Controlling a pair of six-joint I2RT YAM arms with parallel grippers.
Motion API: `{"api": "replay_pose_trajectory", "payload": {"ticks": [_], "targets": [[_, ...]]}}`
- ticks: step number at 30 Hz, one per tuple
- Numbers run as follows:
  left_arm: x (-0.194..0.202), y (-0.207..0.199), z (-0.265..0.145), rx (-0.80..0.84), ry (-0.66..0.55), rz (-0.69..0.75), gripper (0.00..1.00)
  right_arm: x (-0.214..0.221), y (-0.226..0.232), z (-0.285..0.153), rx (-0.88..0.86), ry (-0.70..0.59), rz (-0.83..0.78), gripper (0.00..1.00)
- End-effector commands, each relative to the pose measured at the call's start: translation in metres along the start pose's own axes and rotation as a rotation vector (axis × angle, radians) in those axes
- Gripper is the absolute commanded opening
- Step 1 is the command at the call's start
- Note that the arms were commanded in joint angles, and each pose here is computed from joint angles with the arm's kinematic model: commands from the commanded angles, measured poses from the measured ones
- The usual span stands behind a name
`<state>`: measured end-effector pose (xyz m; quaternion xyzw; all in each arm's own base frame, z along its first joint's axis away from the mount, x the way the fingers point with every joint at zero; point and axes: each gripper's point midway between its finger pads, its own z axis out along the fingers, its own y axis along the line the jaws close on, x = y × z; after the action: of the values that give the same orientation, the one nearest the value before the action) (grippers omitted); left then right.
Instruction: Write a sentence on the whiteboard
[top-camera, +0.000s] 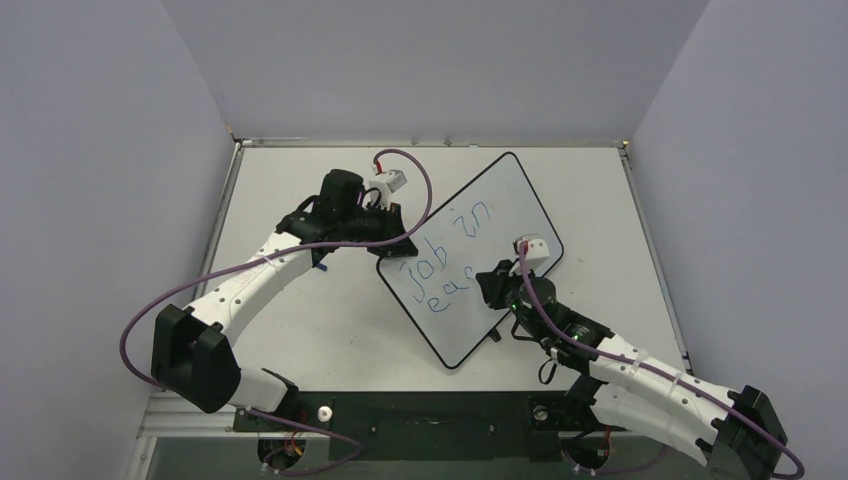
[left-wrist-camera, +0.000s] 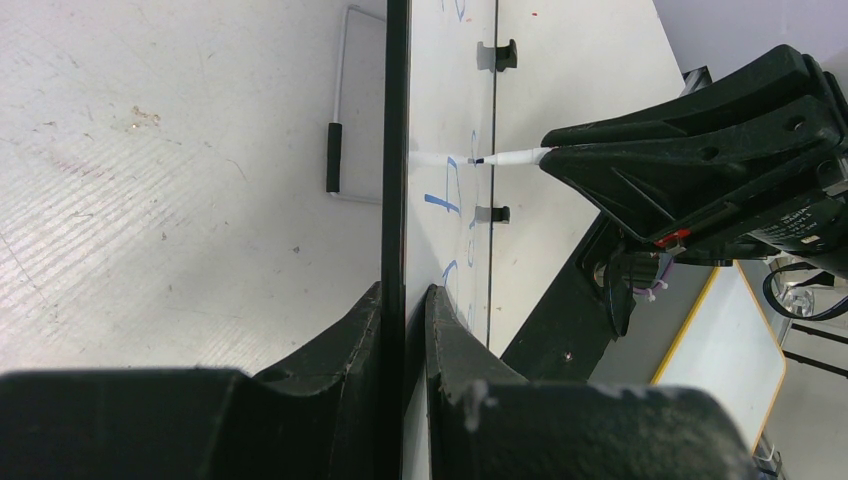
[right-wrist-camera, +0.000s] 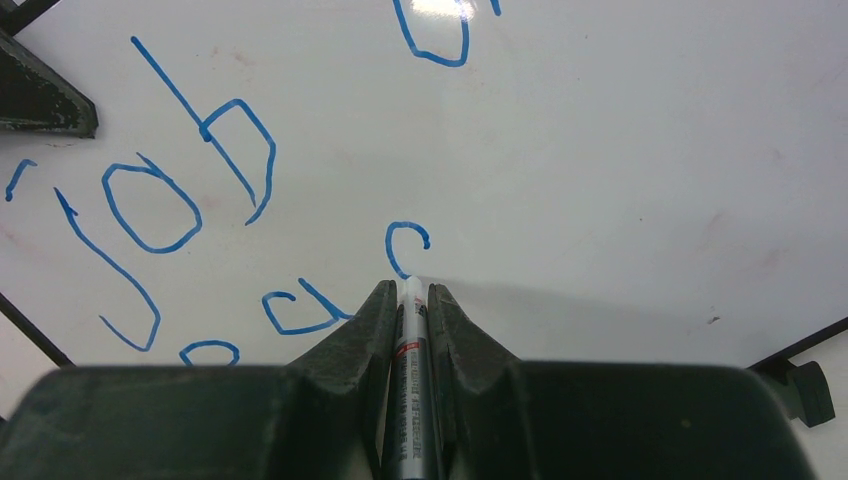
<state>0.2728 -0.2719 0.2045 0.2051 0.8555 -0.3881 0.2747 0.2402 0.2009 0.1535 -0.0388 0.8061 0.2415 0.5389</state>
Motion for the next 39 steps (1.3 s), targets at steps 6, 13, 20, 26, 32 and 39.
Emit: {"api": "replay_pose_trajectory", "payload": {"ticks": [6, 13, 20, 26, 32, 39], "targets": [[0.011, 0.027, -0.002, -0.134, 0.024, 0.066, 0.0, -0.007, -0.013, 0.001, 0.074, -0.021, -0.014, 0.0], [0.012, 0.027, -0.001, -0.132, 0.026, 0.065, 0.0, -0.017, -0.013, 0.002, 0.091, -0.035, -0.024, 0.0], [0.012, 0.026, -0.001, -0.129, 0.027, 0.065, 0.0, -0.045, -0.002, 0.001, 0.069, -0.092, -0.022, 0.0], [0.013, 0.026, -0.001, -0.128, 0.029, 0.065, 0.0, -0.063, 0.005, 0.007, 0.062, -0.113, -0.035, 0.0], [0.013, 0.025, -0.001, -0.127, 0.029, 0.066, 0.0, -0.074, 0.01, 0.013, 0.051, -0.13, -0.029, 0.0], [0.013, 0.026, -0.001, -0.128, 0.029, 0.066, 0.0, -0.081, 0.013, 0.018, 0.045, -0.137, -0.03, 0.0]]}}
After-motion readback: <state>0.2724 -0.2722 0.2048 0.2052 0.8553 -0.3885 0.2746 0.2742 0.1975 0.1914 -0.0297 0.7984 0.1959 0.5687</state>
